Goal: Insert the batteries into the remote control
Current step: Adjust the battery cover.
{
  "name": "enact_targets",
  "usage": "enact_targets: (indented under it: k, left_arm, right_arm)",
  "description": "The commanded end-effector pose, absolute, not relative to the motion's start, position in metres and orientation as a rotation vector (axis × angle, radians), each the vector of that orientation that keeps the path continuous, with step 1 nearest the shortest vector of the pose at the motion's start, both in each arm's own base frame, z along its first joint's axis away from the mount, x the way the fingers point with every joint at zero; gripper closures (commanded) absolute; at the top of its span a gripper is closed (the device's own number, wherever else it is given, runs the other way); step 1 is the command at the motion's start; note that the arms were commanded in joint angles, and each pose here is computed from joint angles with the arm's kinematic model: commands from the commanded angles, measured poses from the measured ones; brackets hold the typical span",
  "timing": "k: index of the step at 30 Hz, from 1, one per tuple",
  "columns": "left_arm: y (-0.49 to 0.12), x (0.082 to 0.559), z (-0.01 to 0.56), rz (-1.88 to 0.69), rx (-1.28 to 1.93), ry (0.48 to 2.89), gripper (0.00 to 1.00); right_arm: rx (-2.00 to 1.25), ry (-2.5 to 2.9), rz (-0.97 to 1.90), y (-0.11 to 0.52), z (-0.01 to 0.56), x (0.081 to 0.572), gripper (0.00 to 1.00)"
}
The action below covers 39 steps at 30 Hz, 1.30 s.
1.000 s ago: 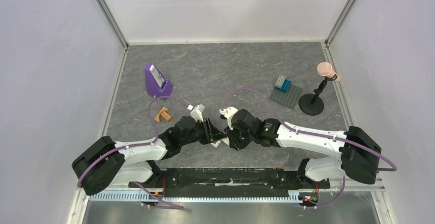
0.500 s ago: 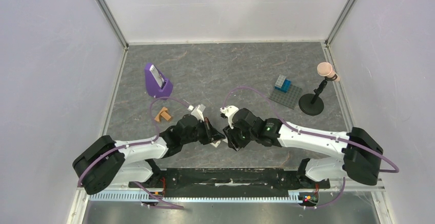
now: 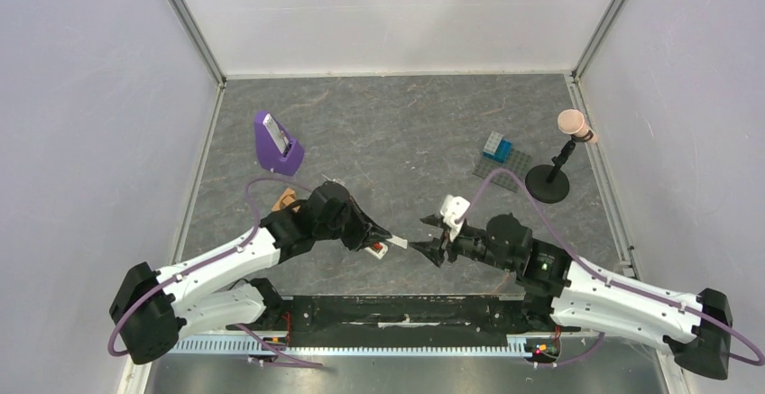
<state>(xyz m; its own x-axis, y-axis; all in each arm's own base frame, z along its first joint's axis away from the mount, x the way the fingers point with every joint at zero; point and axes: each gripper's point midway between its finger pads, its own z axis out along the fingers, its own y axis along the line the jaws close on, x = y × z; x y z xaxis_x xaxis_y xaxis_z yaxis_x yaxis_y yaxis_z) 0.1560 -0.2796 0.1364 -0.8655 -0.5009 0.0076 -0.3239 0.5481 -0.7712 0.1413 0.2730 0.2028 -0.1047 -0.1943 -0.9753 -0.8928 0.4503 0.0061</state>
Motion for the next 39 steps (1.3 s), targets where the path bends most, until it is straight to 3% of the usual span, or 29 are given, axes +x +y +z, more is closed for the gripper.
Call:
enact_targets:
  k: [1, 6, 19, 24, 39]
  left_arm:
    - [-0.281, 0.135, 0.154, -1.221, -1.0, 2.719, 0.98]
    - [-0.286, 0.12, 0.177, -1.307, -1.056, 2.78, 0.98]
    - [-0.282, 0.105, 0.203, -1.444, -1.149, 2.774, 0.98]
    - [-0.279, 0.1, 0.205, -1.476, -1.153, 2.772, 0.98]
    - [-0.276, 0.096, 0.211, -1.534, -1.124, 2.749, 0.98]
  right_arm:
    - [-1.003, 1.177, 0.731, 0.278, 0.245, 0.139, 0.41]
    - [-1.161, 1.039, 0.677, 0.287, 0.247, 0.126, 0.47]
    - [-1.335, 0.924, 0.768, 0.304, 0.242, 0.087, 0.47]
    - [-1.351, 0.952, 0.753, 0.306, 0.227, 0.089, 0.58]
    - [-1.282, 0.942, 0.701, 0.304, 0.225, 0.1, 0.78]
